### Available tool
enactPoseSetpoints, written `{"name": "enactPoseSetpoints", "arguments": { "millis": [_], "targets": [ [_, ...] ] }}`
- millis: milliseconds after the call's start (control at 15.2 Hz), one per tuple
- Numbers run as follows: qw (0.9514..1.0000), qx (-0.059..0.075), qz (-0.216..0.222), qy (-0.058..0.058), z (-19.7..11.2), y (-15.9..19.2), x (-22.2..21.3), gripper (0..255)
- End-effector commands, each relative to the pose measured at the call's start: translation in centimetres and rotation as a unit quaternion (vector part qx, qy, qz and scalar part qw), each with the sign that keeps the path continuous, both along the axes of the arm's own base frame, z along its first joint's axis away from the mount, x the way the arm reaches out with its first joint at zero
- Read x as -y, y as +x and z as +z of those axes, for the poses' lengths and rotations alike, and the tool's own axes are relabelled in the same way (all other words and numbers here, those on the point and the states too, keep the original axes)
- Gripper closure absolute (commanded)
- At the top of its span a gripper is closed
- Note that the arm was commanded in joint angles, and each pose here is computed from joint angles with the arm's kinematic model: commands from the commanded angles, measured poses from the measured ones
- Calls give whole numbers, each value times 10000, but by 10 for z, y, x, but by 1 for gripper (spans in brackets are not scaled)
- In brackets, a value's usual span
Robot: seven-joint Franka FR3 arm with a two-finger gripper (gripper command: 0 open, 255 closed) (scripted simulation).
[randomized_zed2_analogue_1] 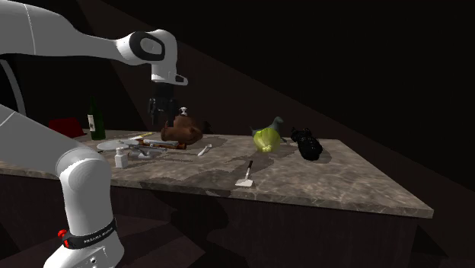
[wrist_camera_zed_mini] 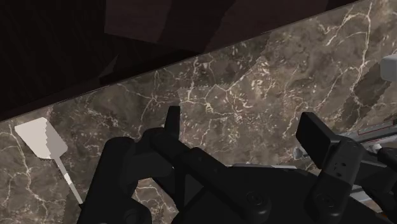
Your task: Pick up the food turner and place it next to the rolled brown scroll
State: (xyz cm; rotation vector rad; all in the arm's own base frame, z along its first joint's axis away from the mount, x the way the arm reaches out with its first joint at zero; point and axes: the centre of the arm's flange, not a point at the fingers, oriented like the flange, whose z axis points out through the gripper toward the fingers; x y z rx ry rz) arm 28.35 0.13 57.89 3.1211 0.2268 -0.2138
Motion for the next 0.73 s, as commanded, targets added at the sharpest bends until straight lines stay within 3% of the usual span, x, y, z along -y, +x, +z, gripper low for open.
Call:
{"name": "enactPoseSetpoints", "arguments": {
  "millis": [0,660],
  "targets": [
    [10000,0,0,0,0,0,0,0],
    [9976,330,608,103,-61,68,87,0]
  ]
}}
